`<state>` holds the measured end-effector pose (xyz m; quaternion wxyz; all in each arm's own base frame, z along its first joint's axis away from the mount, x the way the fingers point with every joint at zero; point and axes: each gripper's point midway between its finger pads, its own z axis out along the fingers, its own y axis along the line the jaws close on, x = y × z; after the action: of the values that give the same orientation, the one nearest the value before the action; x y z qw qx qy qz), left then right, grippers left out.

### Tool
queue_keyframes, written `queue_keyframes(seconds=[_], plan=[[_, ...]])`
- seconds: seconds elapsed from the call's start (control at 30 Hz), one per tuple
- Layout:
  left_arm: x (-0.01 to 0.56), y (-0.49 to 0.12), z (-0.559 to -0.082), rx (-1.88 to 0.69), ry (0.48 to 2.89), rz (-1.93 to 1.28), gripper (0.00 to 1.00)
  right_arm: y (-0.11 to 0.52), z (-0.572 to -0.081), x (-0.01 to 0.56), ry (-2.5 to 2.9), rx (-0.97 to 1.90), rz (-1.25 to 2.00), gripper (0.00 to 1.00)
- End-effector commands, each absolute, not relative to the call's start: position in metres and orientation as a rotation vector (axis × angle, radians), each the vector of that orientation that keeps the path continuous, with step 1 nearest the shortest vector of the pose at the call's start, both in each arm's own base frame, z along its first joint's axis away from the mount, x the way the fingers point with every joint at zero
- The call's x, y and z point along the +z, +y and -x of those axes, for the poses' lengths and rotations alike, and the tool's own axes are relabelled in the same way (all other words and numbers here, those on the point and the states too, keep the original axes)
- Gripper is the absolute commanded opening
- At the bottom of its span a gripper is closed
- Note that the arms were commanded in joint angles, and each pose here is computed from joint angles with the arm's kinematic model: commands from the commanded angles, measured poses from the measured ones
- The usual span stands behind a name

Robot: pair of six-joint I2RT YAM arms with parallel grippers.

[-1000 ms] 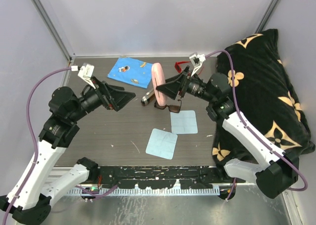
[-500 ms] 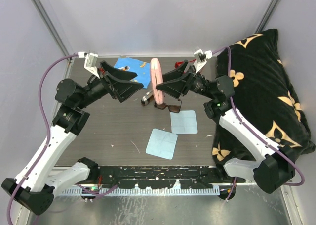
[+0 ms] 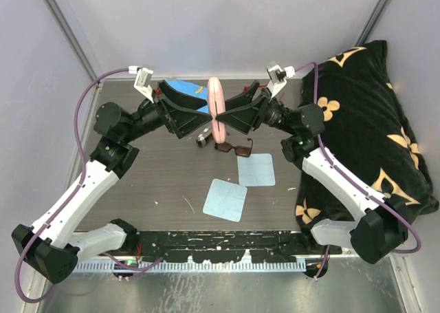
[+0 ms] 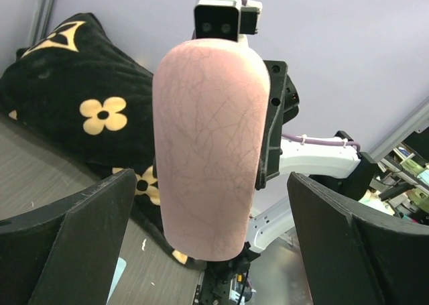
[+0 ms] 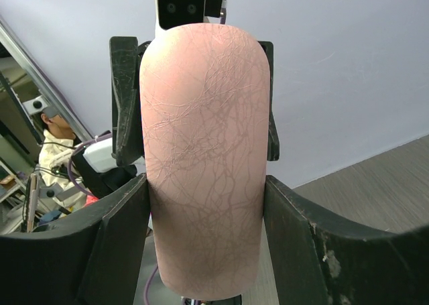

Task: Organize the sunglasses
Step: Open the sunglasses case.

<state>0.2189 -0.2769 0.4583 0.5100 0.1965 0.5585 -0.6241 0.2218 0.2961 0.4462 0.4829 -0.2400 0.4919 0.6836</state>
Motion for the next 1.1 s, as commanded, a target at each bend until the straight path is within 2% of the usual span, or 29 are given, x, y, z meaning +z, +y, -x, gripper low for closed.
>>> queue_keyframes(seconds=[0.0,0.13,0.23,0.27,0.37,0.43,0.5,0.67,0.77,1.07], plan=[[0.506,-0.273,-0.193,-1.518,1.153,-0.563,0.95,0.293,-0.206,0.479,1.067,1.670,0.630,0.01],[0.508,-0.276,-0.192,-1.527,1.147,-0.572,0.89,0.297,-0.203,0.480,1.065,1.682,0.640,0.01],[0.508,-0.277,-0.193,-1.527,1.150,-0.564,0.88,0.299,-0.201,0.481,1.064,1.691,0.646,0.01],[0.508,-0.277,-0.193,-1.529,1.150,-0.564,0.84,0.299,-0.201,0.481,1.063,1.692,0.647,0.01],[0.508,-0.278,-0.193,-1.530,1.150,-0.564,0.81,0.300,-0.199,0.481,1.062,1.698,0.648,0.01],[0.508,-0.278,-0.192,-1.531,1.150,-0.567,0.81,0.301,-0.198,0.482,1.061,1.703,0.649,0.01],[0.507,-0.278,-0.194,-1.532,1.158,-0.564,0.86,0.302,-0.196,0.483,1.056,1.708,0.656,0.01],[0.504,-0.279,-0.196,-1.529,1.173,-0.552,0.86,0.303,-0.194,0.484,1.049,1.717,0.664,0.01],[0.505,-0.279,-0.195,-1.530,1.170,-0.557,0.78,0.303,-0.194,0.484,1.048,1.721,0.661,0.01],[0.505,-0.277,-0.194,-1.522,1.177,-0.555,0.41,0.305,-0.199,0.481,1.065,1.715,0.638,0.01]])
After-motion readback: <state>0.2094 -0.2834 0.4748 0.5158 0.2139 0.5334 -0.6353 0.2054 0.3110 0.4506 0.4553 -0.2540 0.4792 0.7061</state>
